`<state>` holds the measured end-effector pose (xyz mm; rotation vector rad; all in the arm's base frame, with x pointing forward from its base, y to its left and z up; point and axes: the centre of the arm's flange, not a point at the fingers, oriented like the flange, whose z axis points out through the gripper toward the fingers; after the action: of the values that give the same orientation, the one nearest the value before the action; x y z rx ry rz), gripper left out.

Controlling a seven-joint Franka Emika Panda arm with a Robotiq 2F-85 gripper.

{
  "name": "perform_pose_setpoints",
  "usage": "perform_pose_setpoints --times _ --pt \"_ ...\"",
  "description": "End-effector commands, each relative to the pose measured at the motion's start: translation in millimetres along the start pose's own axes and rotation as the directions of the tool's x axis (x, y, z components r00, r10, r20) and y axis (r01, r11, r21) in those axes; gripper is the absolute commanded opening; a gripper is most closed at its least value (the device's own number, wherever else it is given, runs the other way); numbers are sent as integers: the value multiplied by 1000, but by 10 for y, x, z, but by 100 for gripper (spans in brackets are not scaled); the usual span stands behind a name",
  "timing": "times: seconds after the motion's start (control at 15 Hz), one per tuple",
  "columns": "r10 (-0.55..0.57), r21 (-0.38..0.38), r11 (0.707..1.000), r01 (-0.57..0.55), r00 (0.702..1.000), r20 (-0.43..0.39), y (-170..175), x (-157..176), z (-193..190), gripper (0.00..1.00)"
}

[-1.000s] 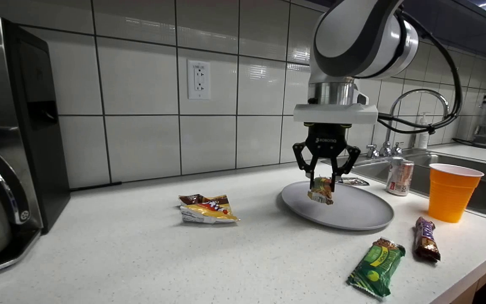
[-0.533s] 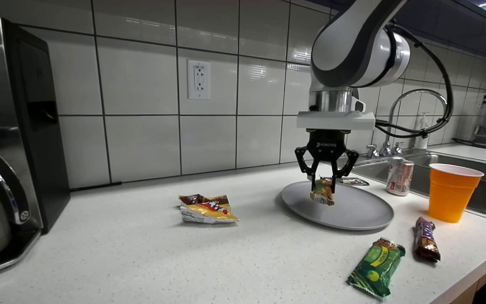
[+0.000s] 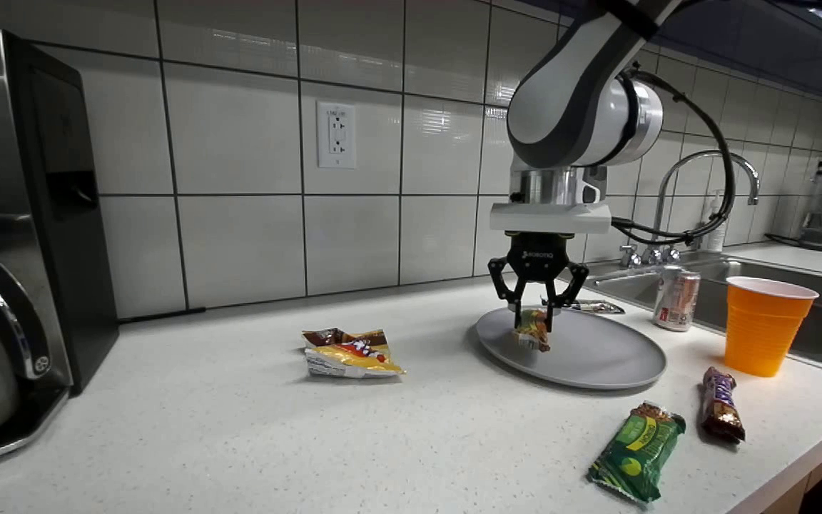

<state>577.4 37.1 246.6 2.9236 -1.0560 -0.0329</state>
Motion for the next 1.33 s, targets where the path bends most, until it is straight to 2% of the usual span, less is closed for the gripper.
perform_pose_setpoints --times 0.0,0.07,0.13,0.47,1.27 --pt "-13 9 1000 13 1000 17 -93 163 24 17" --pt "-11 10 1000 11 1000 18 -101 175 39 17" --pt "-8 13 1000 8 1000 16 -107 183 47 61" --pt "7 29 1000 -8 1000 17 -70 178 -15 98" --pt "33 22 999 -33 999 6 169 -2 -222 100"
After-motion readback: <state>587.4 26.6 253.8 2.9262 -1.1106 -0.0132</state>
